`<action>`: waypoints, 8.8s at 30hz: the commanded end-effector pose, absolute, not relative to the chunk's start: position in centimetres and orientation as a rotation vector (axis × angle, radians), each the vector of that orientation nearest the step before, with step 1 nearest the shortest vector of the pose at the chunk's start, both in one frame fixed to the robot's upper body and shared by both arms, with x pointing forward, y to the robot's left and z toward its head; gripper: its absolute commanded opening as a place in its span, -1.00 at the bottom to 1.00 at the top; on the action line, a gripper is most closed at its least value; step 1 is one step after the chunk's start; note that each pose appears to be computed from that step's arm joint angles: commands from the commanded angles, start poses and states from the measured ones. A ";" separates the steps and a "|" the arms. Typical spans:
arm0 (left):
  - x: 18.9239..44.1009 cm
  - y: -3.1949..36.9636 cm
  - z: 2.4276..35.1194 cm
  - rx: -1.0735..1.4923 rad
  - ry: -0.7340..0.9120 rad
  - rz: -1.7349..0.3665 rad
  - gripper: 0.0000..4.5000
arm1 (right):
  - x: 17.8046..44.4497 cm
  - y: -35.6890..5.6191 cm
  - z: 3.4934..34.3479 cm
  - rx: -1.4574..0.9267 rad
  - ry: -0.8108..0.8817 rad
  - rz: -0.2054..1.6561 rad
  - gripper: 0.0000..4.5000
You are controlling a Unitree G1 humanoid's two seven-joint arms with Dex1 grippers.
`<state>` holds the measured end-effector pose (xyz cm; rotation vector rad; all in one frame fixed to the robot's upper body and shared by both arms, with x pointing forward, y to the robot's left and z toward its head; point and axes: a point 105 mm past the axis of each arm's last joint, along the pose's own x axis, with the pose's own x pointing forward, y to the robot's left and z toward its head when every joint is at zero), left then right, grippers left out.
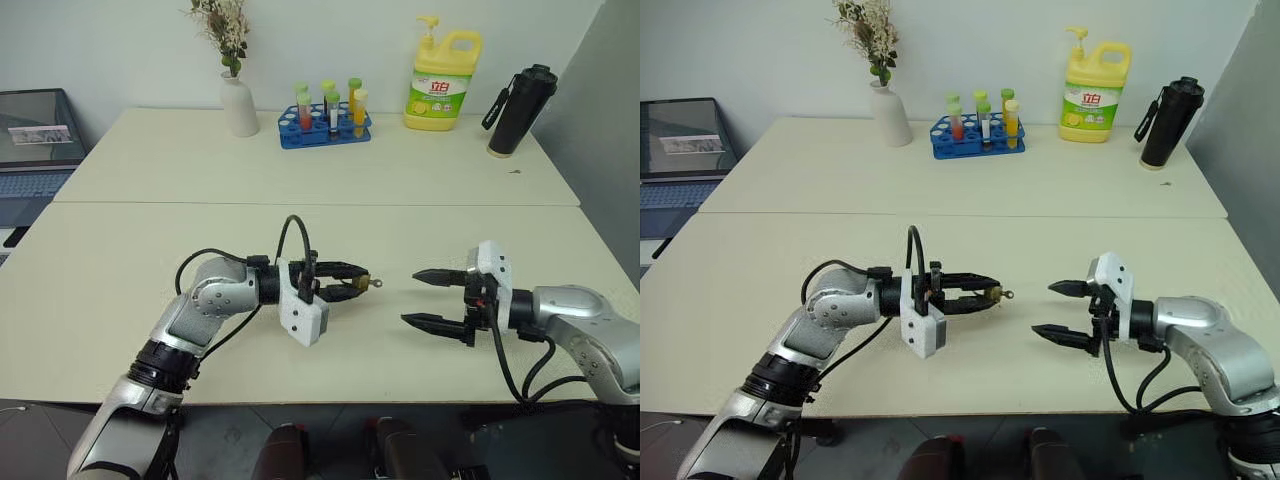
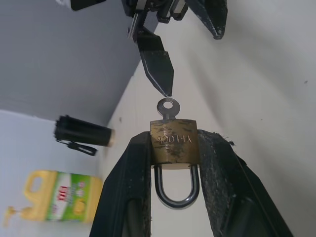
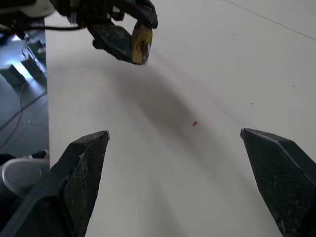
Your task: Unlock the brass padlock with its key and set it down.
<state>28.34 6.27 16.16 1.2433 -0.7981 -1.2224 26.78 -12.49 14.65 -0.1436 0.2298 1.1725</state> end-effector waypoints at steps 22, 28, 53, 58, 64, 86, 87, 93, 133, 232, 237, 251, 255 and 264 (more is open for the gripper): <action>28.3 6.8 17.3 1.341 -1.004 -1.051 -0.57 | 27.5 -8.7 17.2 0.078 0.195 1.328 0.83; 28.2 6.6 17.1 1.343 -1.007 -1.061 -0.57 | 27.5 -8.4 17.2 0.086 0.196 1.341 -0.08; 28.1 6.6 16.4 1.379 -1.010 -1.081 -0.57 | 28.2 -8.6 17.8 0.335 0.482 1.338 -1.00; 28.0 6.4 16.1 1.392 -1.020 -1.093 -0.57 | 28.7 -8.6 17.9 0.452 0.594 1.299 -1.00; 27.8 6.4 15.7 1.404 -1.027 -1.105 -0.57 | 28.4 -8.4 17.5 0.487 0.696 1.289 -1.00; 28.6 6.8 16.6 1.319 -0.986 -1.020 -0.57 | 27.7 -9.2 17.7 0.037 0.354 1.349 0.95; 28.6 6.8 16.6 1.318 -0.987 -1.019 -0.57 | 27.7 -9.0 17.6 0.039 0.348 1.346 0.95; 28.4 6.6 16.7 1.300 -0.990 -1.018 -0.57 | 28.5 -7.5 17.7 0.101 0.304 1.320 0.95; 27.2 6.8 16.1 1.175 -0.905 -1.087 0.28 | 29.5 -6.1 17.8 0.108 0.277 1.324 -0.92; 27.9 12.7 17.8 0.741 -0.223 -1.207 -0.62 | 30.0 -7.8 17.0 -0.033 0.279 1.311 -0.92; 25.6 13.0 15.3 0.886 -0.215 -1.306 0.09 | 30.3 -8.2 15.6 0.040 0.418 1.280 -0.92; 25.1 12.2 14.1 0.949 -0.282 -1.332 1.00 | 30.9 -8.5 11.8 0.177 0.698 1.154 -0.92; 25.1 11.9 14.1 0.942 -0.298 -1.333 1.00 | 31.4 -8.4 11.2 0.182 0.730 1.119 -0.92; 24.9 11.3 14.1 0.913 -0.320 -1.320 1.00 | 32.6 -9.8 9.5 0.093 0.772 1.028 -0.33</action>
